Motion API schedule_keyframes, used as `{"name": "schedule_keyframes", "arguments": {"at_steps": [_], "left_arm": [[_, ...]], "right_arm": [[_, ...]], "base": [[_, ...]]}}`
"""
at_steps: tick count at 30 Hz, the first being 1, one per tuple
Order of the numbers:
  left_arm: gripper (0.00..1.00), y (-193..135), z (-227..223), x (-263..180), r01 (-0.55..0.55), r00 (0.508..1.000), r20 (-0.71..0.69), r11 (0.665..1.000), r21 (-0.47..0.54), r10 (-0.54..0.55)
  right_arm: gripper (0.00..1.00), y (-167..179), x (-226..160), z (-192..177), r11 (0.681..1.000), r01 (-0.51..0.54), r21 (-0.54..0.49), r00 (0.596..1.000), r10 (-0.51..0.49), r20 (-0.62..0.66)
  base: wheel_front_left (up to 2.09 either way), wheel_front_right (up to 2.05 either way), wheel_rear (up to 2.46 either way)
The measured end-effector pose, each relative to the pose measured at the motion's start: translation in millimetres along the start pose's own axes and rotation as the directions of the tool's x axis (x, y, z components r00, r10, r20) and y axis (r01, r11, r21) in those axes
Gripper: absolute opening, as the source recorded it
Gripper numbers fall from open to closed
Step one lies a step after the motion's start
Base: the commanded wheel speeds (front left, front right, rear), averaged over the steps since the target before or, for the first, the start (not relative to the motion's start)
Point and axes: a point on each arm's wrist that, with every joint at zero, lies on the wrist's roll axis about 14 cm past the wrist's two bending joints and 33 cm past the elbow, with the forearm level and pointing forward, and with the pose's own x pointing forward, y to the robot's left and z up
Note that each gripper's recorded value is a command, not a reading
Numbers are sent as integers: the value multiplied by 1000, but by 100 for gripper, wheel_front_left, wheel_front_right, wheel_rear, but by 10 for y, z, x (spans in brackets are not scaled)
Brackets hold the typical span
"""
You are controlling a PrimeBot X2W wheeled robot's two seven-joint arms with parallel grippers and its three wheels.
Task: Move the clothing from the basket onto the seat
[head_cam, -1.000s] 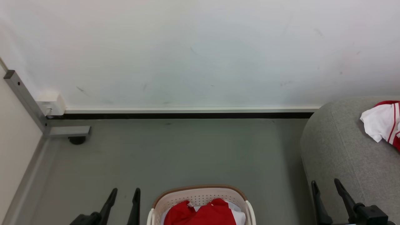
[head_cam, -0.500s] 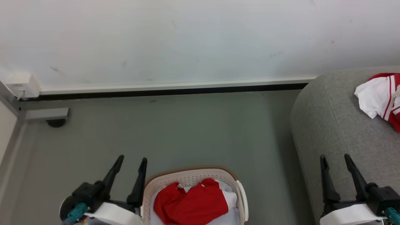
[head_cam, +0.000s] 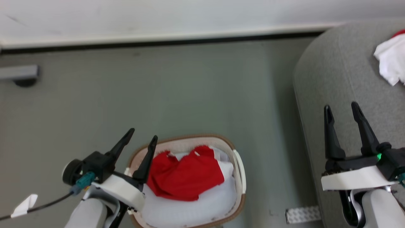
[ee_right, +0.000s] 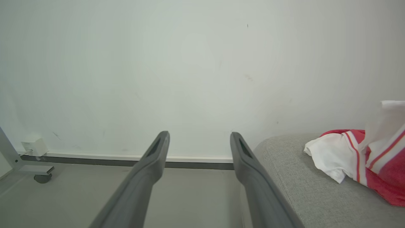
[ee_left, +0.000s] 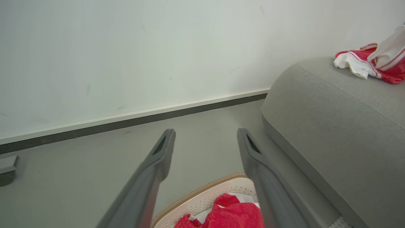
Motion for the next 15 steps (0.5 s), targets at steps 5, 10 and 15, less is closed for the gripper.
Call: {"name": "schedule_keyframes", "arguments": {"at_steps": [5, 10, 15], "left_arm": [[100, -55, -416, 233, 67, 994, -91, 998, -13, -68], [100, -194, -825, 455, 154, 974, -167, 988, -28, -156], [100, -330, -1198, 650, 221, 943, -243, 974, -53, -227]], "right_arm": [[100, -42, 185, -153, 1000, 1, -2, 1000, -1, -17], [100, -116, 320, -370, 1000, 11, -1, 999, -11, -49], [100, -136, 451, -604, 1000, 2, -11, 997, -3, -82]], "base": [[0, 0, 0], [0, 0, 0], [0, 0, 0]]}}
